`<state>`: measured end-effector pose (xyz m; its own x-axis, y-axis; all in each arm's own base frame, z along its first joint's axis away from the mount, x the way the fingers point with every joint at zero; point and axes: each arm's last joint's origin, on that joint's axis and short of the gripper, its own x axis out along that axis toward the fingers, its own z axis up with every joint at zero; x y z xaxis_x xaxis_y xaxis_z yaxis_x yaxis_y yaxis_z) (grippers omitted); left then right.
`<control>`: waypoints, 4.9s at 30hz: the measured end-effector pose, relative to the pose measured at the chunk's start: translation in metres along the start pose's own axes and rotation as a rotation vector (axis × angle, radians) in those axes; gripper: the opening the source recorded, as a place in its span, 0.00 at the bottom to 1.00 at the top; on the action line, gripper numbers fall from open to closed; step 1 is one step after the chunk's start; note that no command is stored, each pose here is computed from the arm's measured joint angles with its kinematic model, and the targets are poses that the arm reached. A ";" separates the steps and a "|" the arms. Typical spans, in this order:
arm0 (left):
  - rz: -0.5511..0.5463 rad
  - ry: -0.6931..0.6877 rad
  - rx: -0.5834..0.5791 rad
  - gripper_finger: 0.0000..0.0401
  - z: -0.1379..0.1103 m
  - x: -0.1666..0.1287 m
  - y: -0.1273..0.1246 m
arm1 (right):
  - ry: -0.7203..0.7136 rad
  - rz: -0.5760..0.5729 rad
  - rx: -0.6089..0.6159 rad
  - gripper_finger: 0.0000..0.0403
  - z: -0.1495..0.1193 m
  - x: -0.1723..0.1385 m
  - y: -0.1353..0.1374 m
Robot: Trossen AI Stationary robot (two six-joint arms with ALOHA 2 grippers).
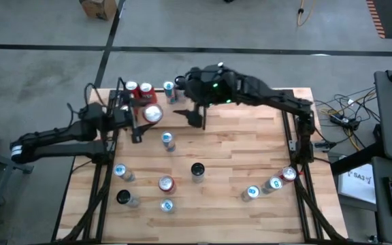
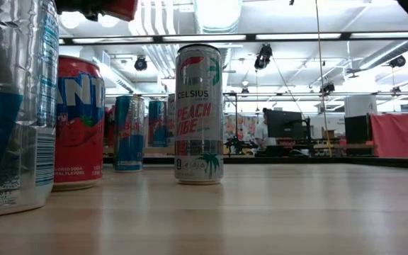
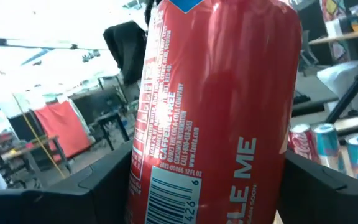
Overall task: Place canned beverage on shelf
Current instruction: Put the red soda can on the shelf aligned with the other red soda can
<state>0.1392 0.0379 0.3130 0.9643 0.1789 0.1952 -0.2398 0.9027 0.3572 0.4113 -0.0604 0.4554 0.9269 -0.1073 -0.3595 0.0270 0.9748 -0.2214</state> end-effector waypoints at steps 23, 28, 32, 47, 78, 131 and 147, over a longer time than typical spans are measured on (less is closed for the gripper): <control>0.035 -0.060 0.004 0.71 0.001 -0.022 -0.001 | -0.412 0.073 -0.198 0.93 -0.024 0.079 0.029; 0.038 -0.059 0.004 0.71 0.001 -0.022 -0.001 | -0.508 0.061 -0.211 0.93 -0.023 0.080 0.031; 0.058 -0.059 -0.003 0.71 0.001 -0.020 -0.001 | -0.533 0.055 -0.221 0.93 -0.022 0.080 0.031; 0.067 -0.097 -0.099 0.71 -0.004 0.003 0.000 | -0.506 -0.008 -0.210 0.93 -0.024 0.081 0.027; 0.340 0.040 -0.034 0.84 -0.005 -0.011 0.007 | -0.429 -0.274 0.084 0.72 -0.029 0.076 -0.005; 0.458 0.007 -0.013 0.81 0.011 -0.066 0.010 | -0.198 -0.338 0.244 0.72 -0.140 0.200 -0.017; 0.457 0.013 -0.008 0.81 0.011 -0.066 0.010 | -0.061 -0.384 0.279 0.72 -0.174 0.219 -0.019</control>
<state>0.0720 0.0311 0.3137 0.7611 0.5646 0.3193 -0.6403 0.7328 0.2303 0.5491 -0.1360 0.2235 0.8504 -0.4663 -0.2438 0.4634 0.8831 -0.0730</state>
